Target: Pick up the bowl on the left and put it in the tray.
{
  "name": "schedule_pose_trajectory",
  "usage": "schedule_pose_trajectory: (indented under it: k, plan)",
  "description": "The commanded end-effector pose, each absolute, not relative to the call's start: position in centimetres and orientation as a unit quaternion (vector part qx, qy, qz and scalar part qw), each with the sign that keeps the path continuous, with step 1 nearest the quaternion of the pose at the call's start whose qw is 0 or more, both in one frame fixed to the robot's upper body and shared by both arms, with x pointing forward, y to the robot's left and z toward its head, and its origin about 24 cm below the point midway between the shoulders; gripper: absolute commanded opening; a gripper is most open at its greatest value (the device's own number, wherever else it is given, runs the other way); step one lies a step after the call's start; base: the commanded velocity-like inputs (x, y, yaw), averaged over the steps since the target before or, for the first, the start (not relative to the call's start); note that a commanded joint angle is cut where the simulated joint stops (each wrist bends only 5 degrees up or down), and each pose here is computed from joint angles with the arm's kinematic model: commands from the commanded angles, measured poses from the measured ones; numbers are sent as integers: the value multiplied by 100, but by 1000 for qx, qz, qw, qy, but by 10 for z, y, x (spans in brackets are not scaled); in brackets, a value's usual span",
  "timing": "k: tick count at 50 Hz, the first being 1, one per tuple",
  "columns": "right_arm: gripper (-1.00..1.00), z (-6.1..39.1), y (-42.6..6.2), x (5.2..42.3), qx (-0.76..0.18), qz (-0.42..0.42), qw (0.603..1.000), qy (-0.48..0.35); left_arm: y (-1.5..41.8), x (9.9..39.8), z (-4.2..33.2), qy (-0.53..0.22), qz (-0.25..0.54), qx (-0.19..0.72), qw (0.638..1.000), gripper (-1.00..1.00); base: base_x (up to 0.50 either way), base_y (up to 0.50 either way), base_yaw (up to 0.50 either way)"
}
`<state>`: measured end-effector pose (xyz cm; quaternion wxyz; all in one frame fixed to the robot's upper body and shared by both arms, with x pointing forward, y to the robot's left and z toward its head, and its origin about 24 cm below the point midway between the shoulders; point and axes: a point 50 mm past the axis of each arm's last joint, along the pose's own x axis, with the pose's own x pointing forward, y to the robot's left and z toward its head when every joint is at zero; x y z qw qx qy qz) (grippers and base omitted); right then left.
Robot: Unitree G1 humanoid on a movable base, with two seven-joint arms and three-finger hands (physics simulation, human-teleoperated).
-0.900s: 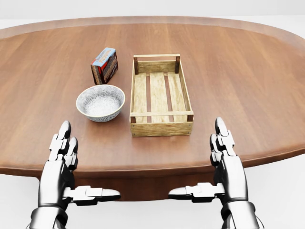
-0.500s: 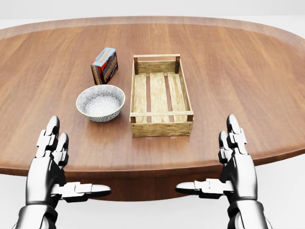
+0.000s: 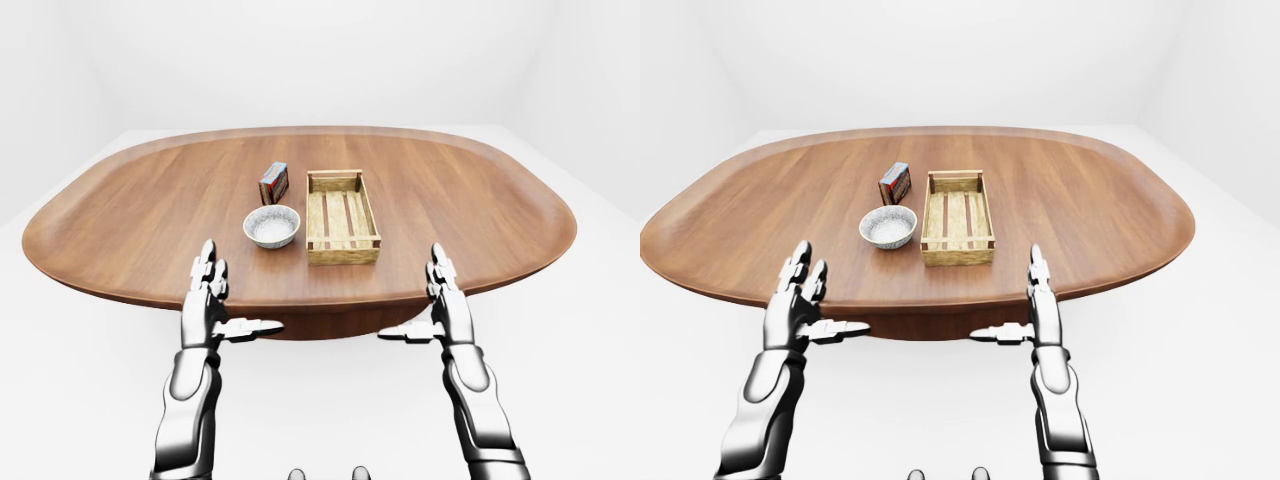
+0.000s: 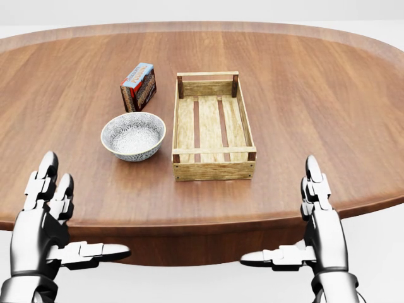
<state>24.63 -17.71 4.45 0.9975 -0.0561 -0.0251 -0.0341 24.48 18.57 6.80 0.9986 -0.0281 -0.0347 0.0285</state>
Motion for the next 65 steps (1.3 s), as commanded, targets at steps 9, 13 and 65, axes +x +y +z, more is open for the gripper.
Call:
schedule_pose_trajectory:
  k: [9, 13, 65]
  plan:
    - [100, 37, -176, 243, -103, -35, 994, -12, 216, 227, 86, -76, 69, -44, 994, 100, 0, 0, 0]
    - [100, 42, -176, 239, -102, -33, 994, -17, 217, 224, 89, -84, 71, -44, 993, 100, 0, 0, 0]
    - [100, 111, -155, 166, -132, -34, 985, -108, 220, 217, 99, -106, 74, -43, 991, 100, 0, 15, 0]
